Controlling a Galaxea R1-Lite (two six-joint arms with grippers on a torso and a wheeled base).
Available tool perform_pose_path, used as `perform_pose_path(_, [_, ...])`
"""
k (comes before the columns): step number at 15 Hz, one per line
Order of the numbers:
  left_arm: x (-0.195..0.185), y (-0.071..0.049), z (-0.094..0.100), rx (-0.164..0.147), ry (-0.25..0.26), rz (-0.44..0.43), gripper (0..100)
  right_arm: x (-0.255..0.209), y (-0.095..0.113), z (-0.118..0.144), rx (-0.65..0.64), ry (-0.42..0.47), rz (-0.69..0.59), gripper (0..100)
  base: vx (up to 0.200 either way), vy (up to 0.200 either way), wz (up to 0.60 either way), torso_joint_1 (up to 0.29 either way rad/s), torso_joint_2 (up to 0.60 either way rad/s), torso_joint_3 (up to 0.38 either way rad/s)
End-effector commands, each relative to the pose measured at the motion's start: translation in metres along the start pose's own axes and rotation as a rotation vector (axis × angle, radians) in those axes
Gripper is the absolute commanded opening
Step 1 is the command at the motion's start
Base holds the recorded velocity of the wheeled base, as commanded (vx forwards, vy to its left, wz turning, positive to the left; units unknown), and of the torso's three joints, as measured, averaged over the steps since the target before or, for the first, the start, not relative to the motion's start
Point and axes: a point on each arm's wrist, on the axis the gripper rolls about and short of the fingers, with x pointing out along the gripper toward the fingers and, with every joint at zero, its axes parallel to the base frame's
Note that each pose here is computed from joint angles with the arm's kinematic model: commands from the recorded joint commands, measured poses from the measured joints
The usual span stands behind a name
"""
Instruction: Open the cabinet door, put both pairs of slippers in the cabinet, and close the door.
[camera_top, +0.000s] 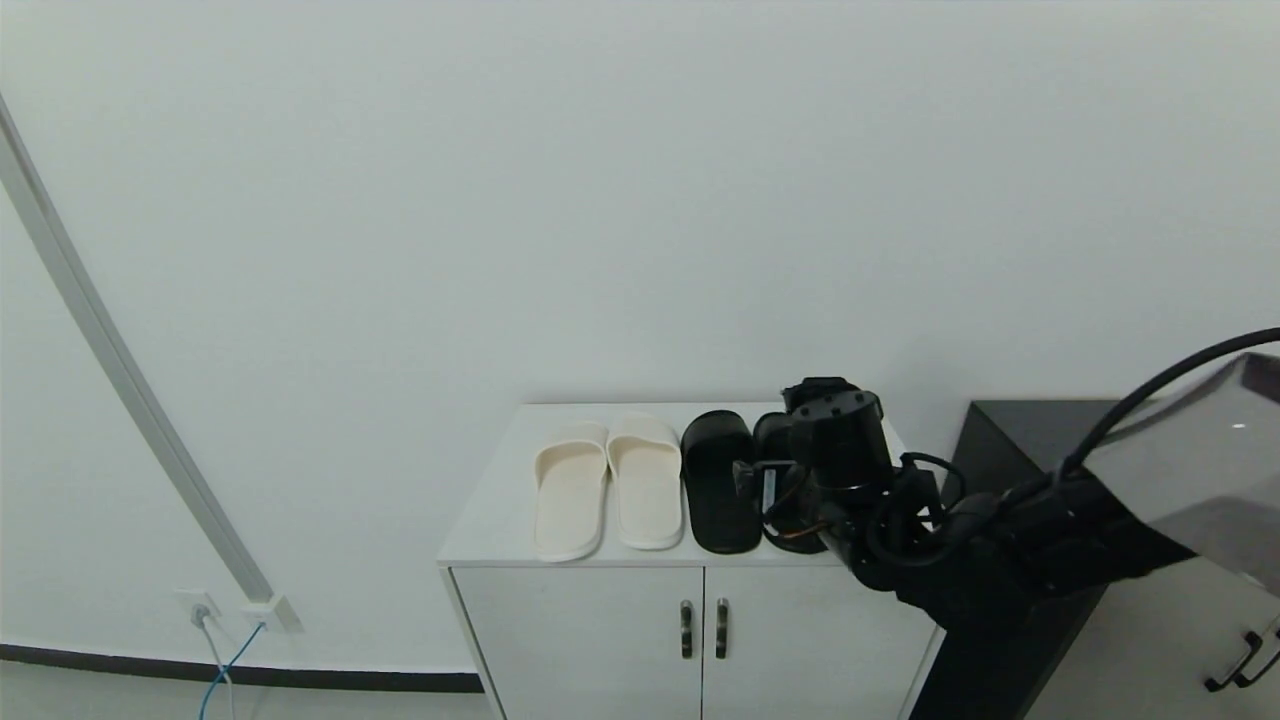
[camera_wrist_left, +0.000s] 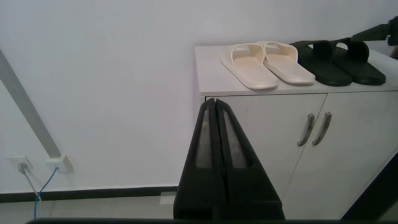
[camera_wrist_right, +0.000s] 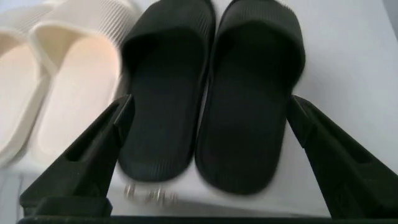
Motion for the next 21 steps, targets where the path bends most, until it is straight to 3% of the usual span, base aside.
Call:
perform_pose_path(1, [0.0, 0.0, 0.0, 0.0, -0.001, 0.0, 0, 0.05, 0.005, -0.02, -0.007, 0.012, -0.055, 100, 0.0, 0.0, 0.0, 0.0, 0.0, 0.0])
perform_pose_path(6, [0.0, 0.0, 0.0, -0.001, -0.001, 0.0, 0, 0.091, 0.003, -0.028, -0.024, -0.018, -0.111, 100, 0.0, 0.0, 0.0, 0.0, 0.0, 0.0])
perform_pose_path(16, [0.0, 0.0, 0.0, -0.001, -0.001, 0.0, 0, 0.125, 0.009, -0.028, -0.041, -0.079, -0.113, 100, 0.0, 0.0, 0.0, 0.0, 0.0, 0.0])
perform_pose_path(17, [0.0, 0.0, 0.0, -0.003, -0.001, 0.0, 0, 0.125, 0.008, -0.027, -0.039, -0.082, -0.114, 0, 0.0, 0.0, 0.0, 0.0, 0.0, 0.0])
perform_pose_path(21, [0.0, 0.0, 0.0, -0.001, -0.001, 0.0, 0, 0.126, 0.007, -0.026, -0.033, -0.091, -0.115, 0, 0.0, 0.0, 0.0, 0.0, 0.0, 0.0])
